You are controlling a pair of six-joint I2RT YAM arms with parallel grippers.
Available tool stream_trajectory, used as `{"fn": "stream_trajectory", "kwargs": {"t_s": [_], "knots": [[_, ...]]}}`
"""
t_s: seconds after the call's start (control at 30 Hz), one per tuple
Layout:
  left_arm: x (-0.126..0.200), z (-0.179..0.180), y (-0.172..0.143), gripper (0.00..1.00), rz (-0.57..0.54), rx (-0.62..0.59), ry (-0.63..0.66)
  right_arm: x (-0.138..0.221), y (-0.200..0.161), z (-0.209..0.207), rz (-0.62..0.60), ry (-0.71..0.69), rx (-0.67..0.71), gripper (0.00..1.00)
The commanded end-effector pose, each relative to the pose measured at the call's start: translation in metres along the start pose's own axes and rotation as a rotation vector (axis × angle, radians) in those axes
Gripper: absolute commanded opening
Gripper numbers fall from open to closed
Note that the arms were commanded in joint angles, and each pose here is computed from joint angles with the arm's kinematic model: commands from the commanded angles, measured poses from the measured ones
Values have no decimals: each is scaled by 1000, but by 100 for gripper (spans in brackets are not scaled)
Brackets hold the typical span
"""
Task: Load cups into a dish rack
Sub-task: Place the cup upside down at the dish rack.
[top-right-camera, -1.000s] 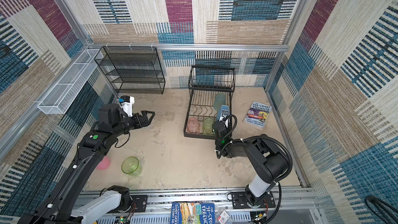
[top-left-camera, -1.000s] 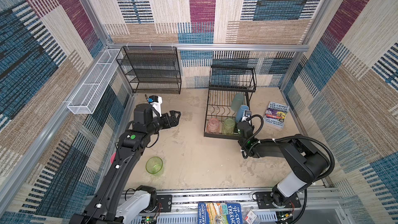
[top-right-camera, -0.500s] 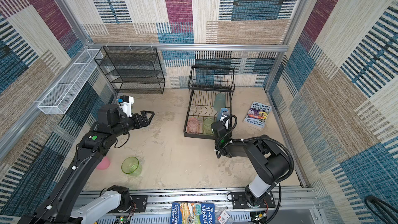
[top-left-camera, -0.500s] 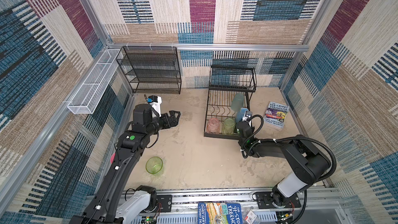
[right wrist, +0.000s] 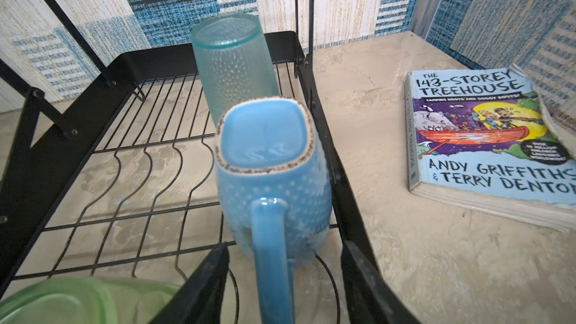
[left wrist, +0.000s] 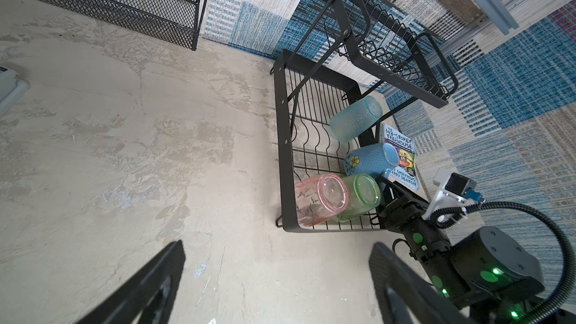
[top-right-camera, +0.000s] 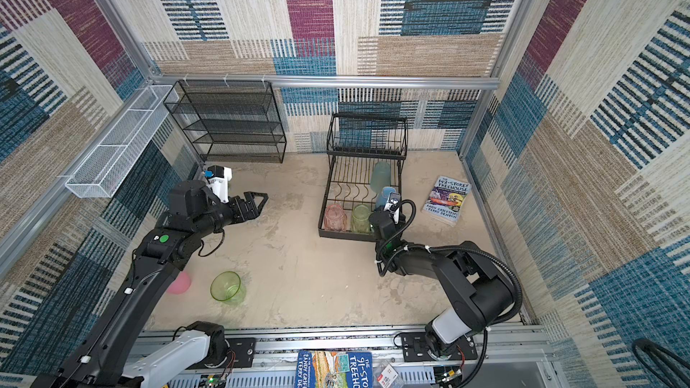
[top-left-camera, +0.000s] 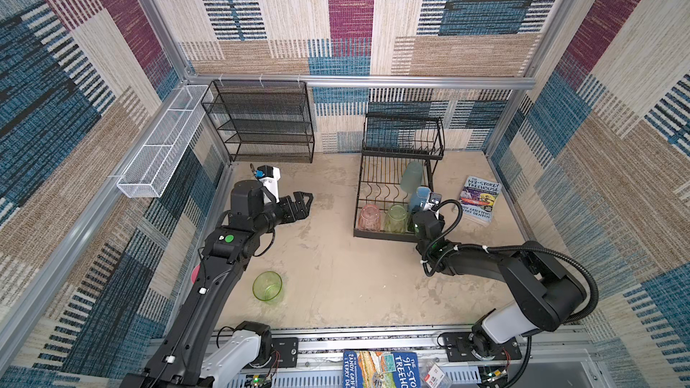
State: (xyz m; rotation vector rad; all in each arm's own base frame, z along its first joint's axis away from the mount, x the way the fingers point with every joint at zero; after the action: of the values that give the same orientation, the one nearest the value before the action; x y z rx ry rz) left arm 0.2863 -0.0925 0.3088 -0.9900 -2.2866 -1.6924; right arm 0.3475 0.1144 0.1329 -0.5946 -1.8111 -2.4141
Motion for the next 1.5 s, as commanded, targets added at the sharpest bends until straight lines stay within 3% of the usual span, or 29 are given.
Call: {"fn": "stream_trajectory", "kwargs": {"t_s": [0.0, 0.2, 0.5, 0.9, 1.03, 1.23, 1.47], "knots": [[0, -1, 3, 96, -17, -6, -10, 3, 7, 6, 9, 31, -22, 66], [-1, 0, 2, 98, -9, -5, -6, 8, 10, 9, 50, 53, -22, 75], [-4, 2, -1, 100, 6, -3, 4, 24, 22, 6, 90, 73, -46, 79], [-13, 11, -8, 99, 53, 20, 52, 44, 20, -1, 243, 102, -73, 82], [-18, 22, -13, 96, 84, 38, 122, 52, 20, -1, 275, 130, -66, 82], [-22, 46, -28, 90, 200, 73, 331, 62, 22, 6, 322, 197, -34, 82], [4, 66, -61, 90, 339, 130, 524, 68, 8, 17, 419, 300, 56, 82]]}}
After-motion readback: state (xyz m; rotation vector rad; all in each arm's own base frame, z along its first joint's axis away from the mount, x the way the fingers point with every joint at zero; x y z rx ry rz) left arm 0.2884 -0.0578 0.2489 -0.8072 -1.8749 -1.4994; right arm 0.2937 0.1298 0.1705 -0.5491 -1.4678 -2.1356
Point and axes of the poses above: each gripper's point midway between its finger pads, its own x axis back along the fingers, its own z axis along the line the jaws close on, y = z × x, the point moved 4 cm from there along x, back along the fingers, and after that the axes turned 8 degrees about -x, right-handed, at the moved point
